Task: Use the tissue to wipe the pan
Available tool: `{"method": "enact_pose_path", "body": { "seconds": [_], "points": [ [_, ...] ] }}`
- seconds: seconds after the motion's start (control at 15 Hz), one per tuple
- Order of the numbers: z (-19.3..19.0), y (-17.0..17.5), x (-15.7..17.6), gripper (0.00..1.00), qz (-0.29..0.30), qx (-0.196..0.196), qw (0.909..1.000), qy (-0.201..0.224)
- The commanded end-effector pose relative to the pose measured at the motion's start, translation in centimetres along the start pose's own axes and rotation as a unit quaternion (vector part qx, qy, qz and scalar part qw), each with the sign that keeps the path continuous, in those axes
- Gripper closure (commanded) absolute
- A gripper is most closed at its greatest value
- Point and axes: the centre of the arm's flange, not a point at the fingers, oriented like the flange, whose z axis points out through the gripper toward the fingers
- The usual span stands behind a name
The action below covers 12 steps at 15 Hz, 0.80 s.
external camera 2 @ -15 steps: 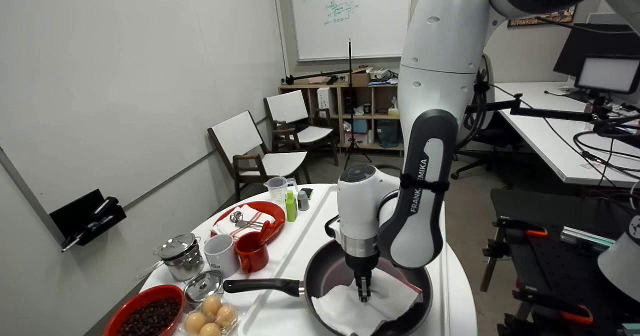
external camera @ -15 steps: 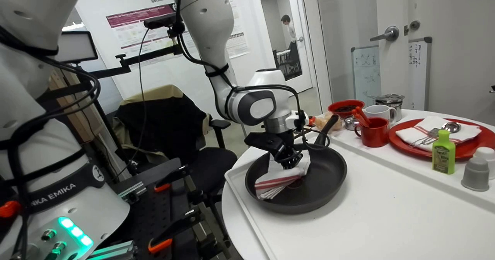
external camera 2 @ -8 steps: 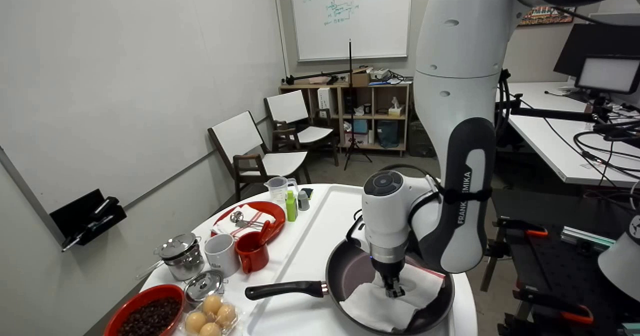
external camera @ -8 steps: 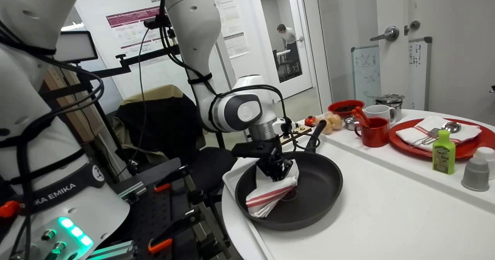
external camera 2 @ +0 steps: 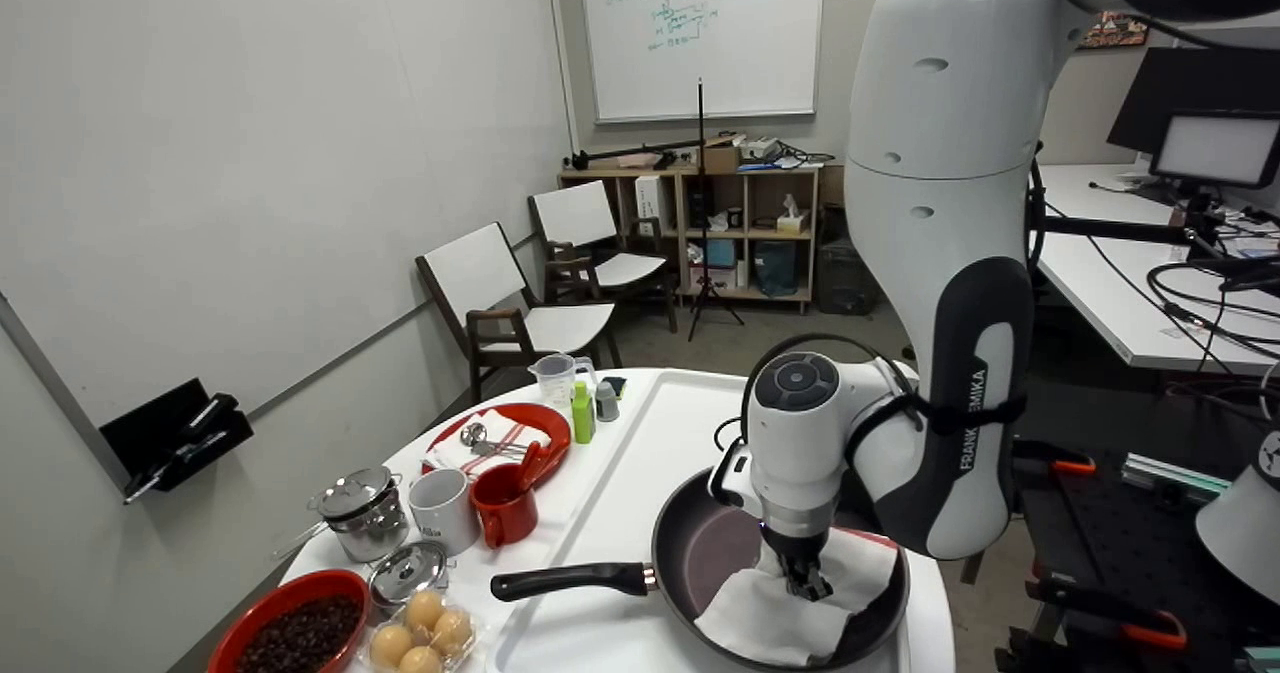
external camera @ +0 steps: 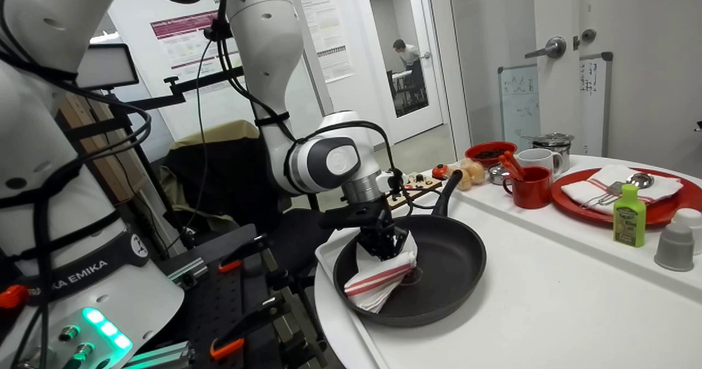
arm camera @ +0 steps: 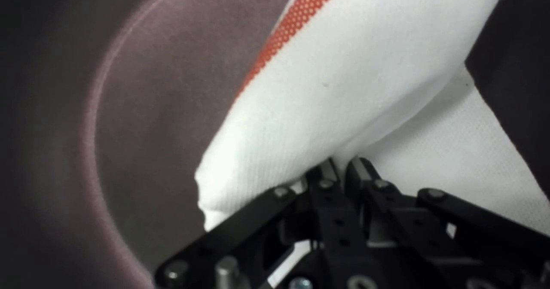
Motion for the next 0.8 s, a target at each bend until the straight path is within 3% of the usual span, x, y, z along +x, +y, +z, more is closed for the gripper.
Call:
{"method": "enact_pose_path", "body": {
  "seconds": [0.0, 0.4, 0.73],
  "points": [
    [0.5, -0.4, 0.6, 0.93, -0.004, 0.001, 0.9998, 0.017],
    [-2.1, 2.8, 2.7, 0.93, 0.033, 0.004, 0.9970, 0.070],
    [-2.2, 8.1, 3.1, 0.93, 0.088, -0.019, 0.9916, 0.093]
  ]
}}
